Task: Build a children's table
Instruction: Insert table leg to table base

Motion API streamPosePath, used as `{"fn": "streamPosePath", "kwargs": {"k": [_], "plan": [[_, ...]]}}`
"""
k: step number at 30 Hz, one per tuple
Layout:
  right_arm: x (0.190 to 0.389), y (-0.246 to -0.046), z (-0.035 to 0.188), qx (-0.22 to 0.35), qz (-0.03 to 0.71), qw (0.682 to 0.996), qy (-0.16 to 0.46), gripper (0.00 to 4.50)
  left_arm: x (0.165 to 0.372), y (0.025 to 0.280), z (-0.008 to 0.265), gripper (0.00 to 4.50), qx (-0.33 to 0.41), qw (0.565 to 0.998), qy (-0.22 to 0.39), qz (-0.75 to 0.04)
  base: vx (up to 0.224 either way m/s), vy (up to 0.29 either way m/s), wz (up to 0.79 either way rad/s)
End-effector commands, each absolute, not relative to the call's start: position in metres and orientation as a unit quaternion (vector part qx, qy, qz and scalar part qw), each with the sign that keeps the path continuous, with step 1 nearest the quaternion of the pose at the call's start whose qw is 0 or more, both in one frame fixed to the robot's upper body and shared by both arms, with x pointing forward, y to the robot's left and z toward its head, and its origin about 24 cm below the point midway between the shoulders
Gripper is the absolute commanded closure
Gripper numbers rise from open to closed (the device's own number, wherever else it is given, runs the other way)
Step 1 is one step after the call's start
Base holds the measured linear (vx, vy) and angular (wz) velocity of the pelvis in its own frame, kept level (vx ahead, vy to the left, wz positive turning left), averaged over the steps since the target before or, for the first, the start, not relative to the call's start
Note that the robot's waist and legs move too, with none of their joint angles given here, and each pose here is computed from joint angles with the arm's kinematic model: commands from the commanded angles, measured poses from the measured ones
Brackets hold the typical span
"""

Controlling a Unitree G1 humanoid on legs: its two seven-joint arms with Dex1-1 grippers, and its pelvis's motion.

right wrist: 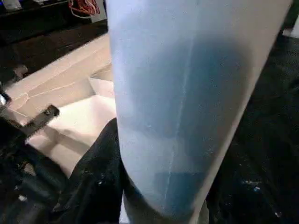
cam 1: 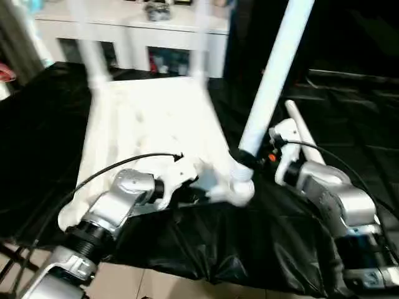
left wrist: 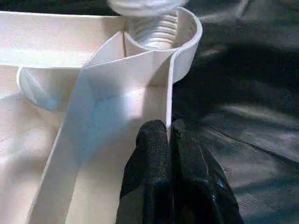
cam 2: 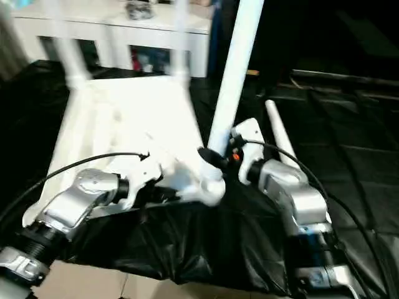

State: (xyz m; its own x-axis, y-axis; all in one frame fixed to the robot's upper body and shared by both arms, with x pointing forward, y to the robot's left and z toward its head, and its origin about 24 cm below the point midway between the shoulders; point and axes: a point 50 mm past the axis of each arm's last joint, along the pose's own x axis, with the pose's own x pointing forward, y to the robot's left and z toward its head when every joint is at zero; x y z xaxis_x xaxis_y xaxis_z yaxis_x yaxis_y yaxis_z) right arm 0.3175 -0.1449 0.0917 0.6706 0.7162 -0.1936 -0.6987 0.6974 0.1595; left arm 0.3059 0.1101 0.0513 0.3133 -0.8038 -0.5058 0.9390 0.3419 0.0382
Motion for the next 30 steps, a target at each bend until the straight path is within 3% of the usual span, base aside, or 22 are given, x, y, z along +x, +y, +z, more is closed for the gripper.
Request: {"fn": "streamPosePath", "kwargs": {"k": [1, 18, 30], "plan": [[0.324, -0.142, 0.097, 0.029, 0.39, 0.914, 0.108, 2.61, 0.308, 0.111, 0.056, 4.5, 0.148, 0.815, 0.188, -0.527, 0.0, 0.0, 0.0], [0.335, -0.137, 0.072, -0.008, 0.397, 0.905, 0.154, 2.61, 0.315, 0.105, 0.054, 4.5, 0.149, 0.834, 0.194, -0.495, 0.0, 0.0, 0.0], [0.335, -0.146, 0.073, -0.021, 0.4, 0.902, 0.159, 2.61, 0.314, 0.103, 0.055, 4.5, 0.158, 0.828, 0.185, -0.505, 0.0, 0.0, 0.0]]}}
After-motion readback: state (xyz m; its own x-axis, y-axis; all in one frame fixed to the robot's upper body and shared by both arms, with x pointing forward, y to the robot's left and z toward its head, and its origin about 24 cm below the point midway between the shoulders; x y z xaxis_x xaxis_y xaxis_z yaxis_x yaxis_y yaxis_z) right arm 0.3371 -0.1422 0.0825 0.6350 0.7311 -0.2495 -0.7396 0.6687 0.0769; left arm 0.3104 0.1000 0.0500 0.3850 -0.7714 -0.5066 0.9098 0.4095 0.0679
